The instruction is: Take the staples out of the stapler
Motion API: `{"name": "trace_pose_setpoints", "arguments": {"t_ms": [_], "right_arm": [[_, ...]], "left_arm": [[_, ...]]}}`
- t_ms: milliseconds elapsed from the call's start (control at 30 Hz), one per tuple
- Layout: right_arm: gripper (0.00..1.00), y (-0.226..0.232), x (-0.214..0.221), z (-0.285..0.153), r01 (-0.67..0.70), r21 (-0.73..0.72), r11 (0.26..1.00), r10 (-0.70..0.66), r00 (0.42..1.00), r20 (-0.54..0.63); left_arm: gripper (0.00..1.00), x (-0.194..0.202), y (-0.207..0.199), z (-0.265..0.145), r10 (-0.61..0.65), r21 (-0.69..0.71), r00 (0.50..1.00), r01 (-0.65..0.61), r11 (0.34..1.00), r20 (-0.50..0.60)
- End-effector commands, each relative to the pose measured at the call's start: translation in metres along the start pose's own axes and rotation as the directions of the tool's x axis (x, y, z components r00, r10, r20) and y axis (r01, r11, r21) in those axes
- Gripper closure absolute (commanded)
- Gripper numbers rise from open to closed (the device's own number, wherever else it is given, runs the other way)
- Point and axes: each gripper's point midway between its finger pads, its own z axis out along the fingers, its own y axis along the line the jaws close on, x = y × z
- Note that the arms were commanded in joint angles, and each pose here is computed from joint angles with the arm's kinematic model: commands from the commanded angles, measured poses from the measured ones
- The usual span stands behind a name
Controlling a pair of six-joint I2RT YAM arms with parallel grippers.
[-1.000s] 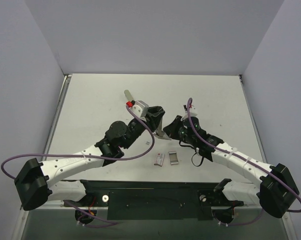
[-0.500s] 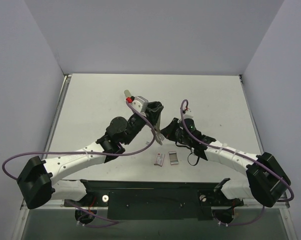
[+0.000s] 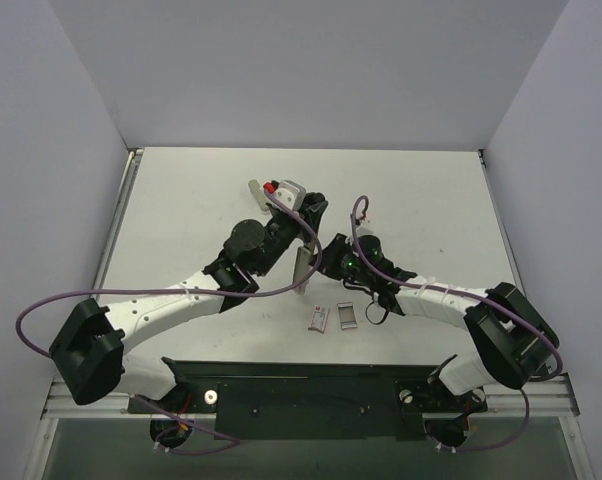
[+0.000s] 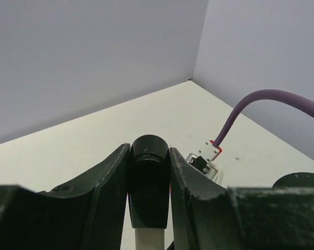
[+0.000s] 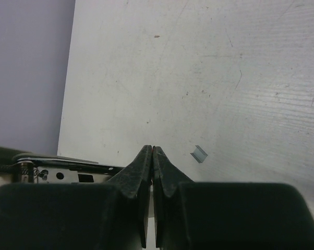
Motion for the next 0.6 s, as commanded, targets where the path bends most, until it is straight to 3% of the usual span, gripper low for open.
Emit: {"name": "trace_pose_setpoints", "arguments": {"t_ms": [0,233,567], "right_arm": [[1.00,0.054,-0.025,0.002,0.014,-0.188,0.982,-0.004,0.998,0.055],[1.00,0.065,-0.027,0.004,0.022,-0.237,0.971,-0.010,0.999,0.051],[1.00,0.067,-0.033,0.000,0.044,-0.232,0.972,-0.030,0.997,0.064]], "left_arm": [[1.00,-0.066,-0.010,0.017,-0.062,0.045,0.979,0.055,0.997,0.194],[1.00,-0.049,-0.009,0.030,-0.069,0.050,0.984,0.061,0.997,0.166],[1.00,-0.062,-0.011,0.027,-0.086,0.071,0.980,0.074,0.995,0.178]]}}
